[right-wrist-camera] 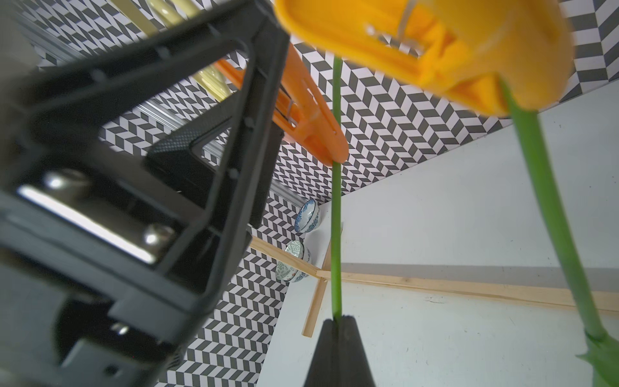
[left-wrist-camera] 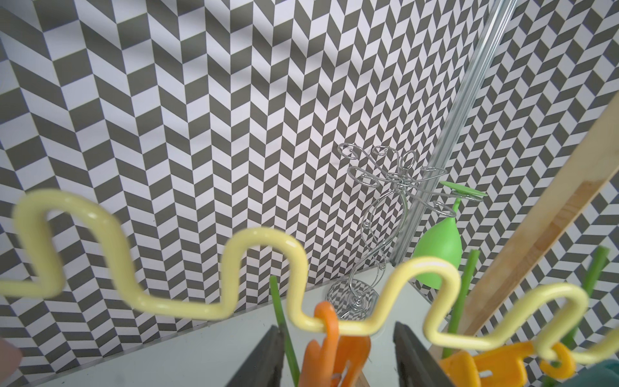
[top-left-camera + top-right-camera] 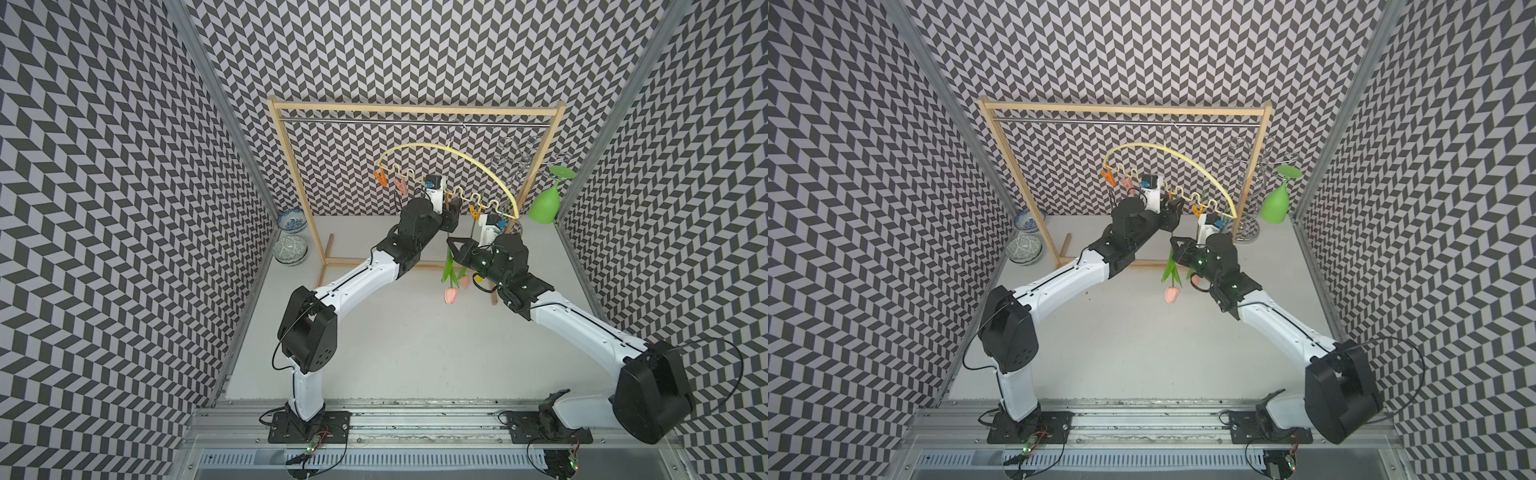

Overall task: Dry the flowers on a clothes hanger
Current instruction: Clamp the flower onto the hanger.

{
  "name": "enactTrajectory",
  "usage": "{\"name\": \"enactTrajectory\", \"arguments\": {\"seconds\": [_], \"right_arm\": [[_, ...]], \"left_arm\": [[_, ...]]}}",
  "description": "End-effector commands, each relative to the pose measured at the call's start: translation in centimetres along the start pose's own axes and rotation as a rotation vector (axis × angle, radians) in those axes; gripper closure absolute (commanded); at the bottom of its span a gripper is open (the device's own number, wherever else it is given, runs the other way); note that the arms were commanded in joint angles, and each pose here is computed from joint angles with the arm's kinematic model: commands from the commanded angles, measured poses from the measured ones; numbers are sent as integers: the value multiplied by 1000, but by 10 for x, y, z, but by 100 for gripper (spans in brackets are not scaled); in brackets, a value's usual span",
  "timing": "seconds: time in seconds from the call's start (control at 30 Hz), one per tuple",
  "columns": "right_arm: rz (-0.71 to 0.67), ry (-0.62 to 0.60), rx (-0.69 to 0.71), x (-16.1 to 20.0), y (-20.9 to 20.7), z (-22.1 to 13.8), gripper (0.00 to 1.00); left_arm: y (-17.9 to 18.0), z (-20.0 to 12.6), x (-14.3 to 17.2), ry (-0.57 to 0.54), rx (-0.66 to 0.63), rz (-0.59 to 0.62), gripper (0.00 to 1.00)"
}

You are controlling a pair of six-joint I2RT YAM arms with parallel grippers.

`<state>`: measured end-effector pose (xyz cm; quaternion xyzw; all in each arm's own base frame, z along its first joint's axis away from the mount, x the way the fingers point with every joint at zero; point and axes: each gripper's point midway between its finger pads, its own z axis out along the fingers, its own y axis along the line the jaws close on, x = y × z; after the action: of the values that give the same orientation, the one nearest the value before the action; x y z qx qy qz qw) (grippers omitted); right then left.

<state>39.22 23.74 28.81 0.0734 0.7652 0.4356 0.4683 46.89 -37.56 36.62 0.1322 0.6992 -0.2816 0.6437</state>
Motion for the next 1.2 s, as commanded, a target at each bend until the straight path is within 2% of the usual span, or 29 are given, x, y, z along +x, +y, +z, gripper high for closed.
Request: {"name": "enactTrajectory", "arguments": {"seconds": [0.0, 0.13, 0.27, 0.67, 0.83, 1.07, 1.17], "right_arm": [[-16, -47, -39, -13, 9, 0, 100], [-15, -38, -35, -9, 6, 1, 100], [-17, -37, -27, -7, 3, -1, 93], [-37, -7, -20, 4, -1, -13, 89], [-56, 7, -19, 6, 0, -21, 83], [-107, 41, -85, 13, 17, -45, 76], [-155, 62, -122, 17, 25, -54, 71]], "left_arm": [[0, -4, -4, -2, 17, 1, 41], [-2, -5, -1, -2, 31, -2, 41], [-2, -6, -2, -6, 33, -4, 41], [-1, -8, 6, 7, 40, -9, 39], [0, -8, 8, 12, 38, -13, 37], [5, -10, 13, 21, 29, -17, 34], [6, -10, 16, 28, 28, -21, 30]]}}
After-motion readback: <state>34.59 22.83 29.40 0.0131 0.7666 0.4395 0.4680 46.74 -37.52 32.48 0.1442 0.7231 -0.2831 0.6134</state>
